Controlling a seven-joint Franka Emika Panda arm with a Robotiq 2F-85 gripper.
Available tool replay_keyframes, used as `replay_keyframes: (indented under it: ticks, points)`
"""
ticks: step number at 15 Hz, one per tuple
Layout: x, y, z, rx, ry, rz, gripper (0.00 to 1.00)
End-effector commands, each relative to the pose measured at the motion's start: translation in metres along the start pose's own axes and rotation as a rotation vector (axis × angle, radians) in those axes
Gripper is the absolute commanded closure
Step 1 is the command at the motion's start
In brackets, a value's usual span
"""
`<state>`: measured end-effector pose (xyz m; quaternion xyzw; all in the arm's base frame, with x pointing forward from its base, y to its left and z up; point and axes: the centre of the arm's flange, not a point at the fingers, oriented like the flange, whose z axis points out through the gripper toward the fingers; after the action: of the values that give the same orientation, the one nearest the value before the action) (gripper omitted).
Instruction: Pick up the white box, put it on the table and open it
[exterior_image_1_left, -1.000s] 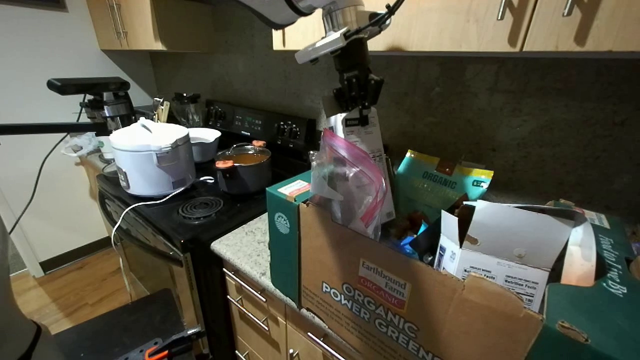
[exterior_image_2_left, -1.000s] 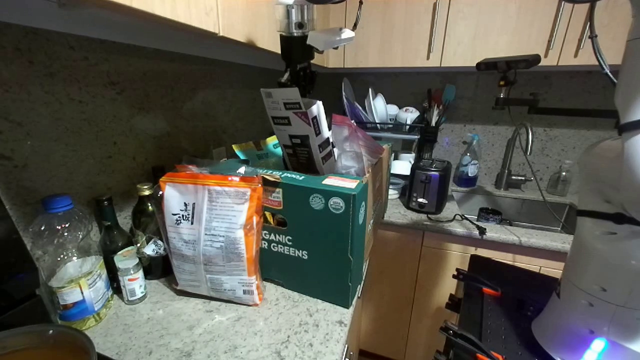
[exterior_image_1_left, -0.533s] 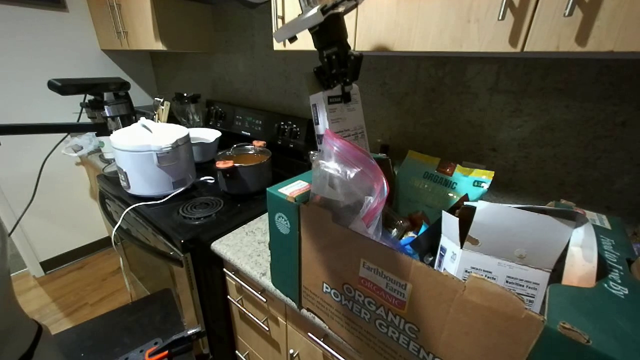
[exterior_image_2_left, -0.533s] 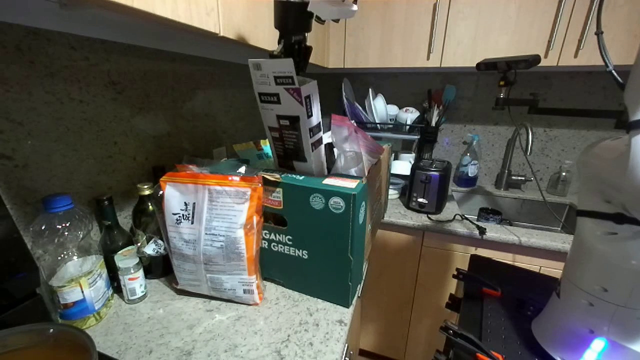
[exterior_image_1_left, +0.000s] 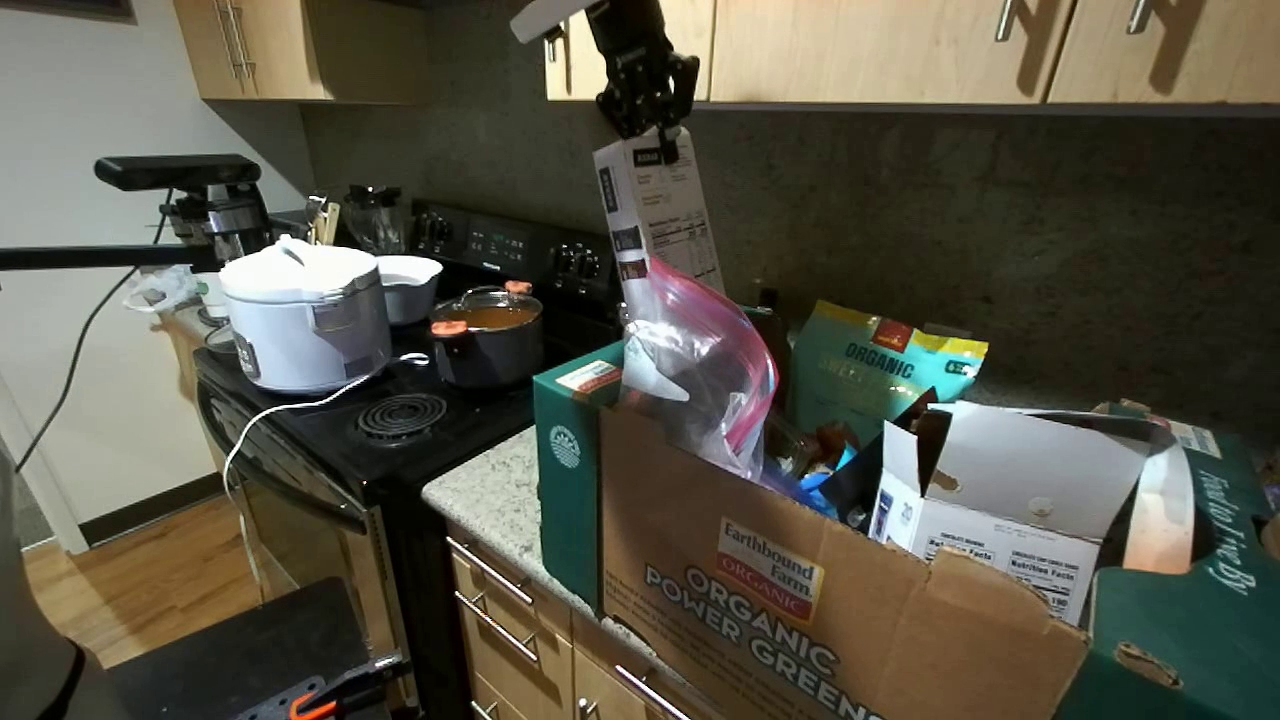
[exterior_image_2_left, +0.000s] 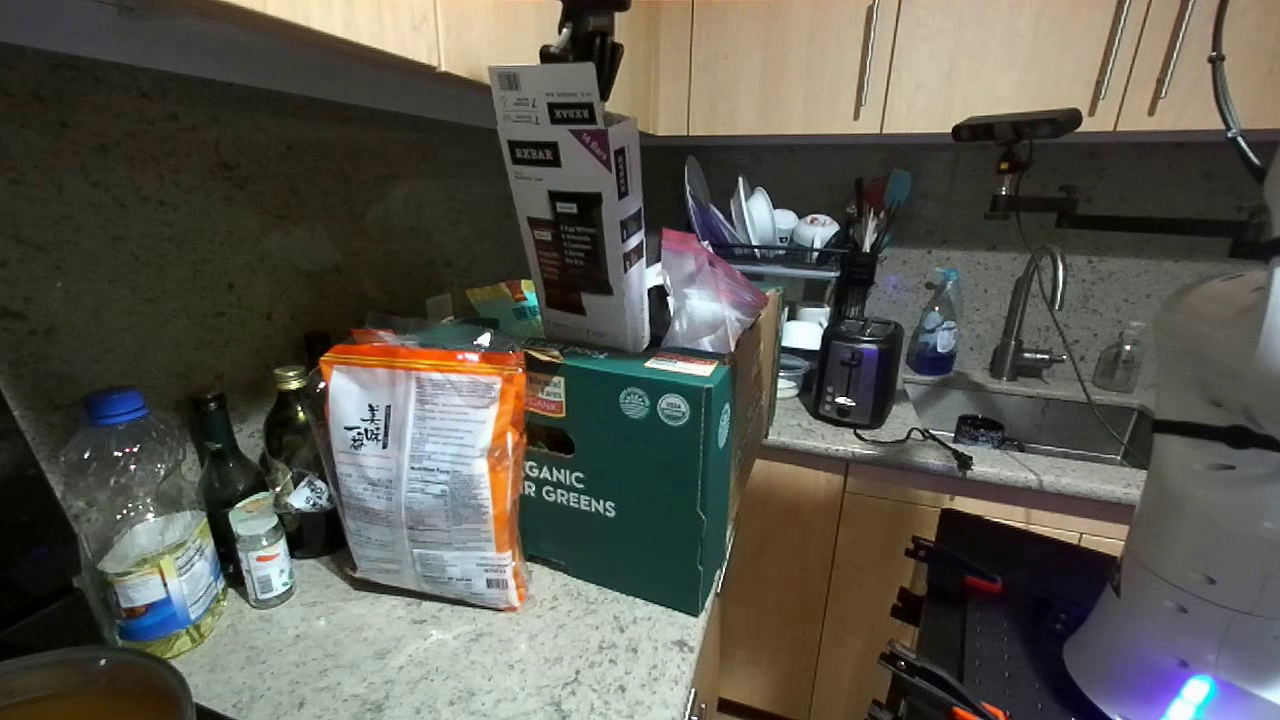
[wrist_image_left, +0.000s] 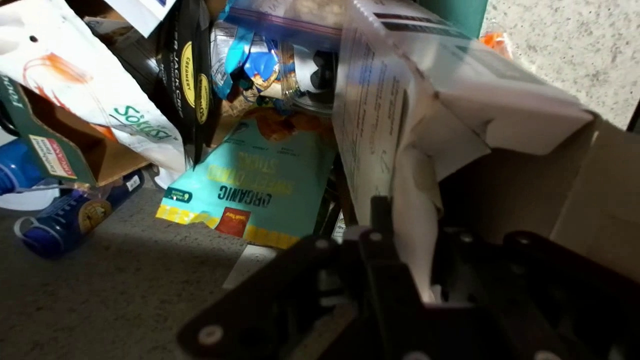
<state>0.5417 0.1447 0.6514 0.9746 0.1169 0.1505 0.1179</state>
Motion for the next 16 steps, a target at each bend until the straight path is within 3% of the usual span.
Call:
replay_keyframes:
  ticks: [1,16]
  points:
    - [-0.014,-0.005,-0.030,0.005,0.056,-0.060,0.97]
    - [-0.033,-0.090,-0.083,0.044,0.087,-0.343,0.97]
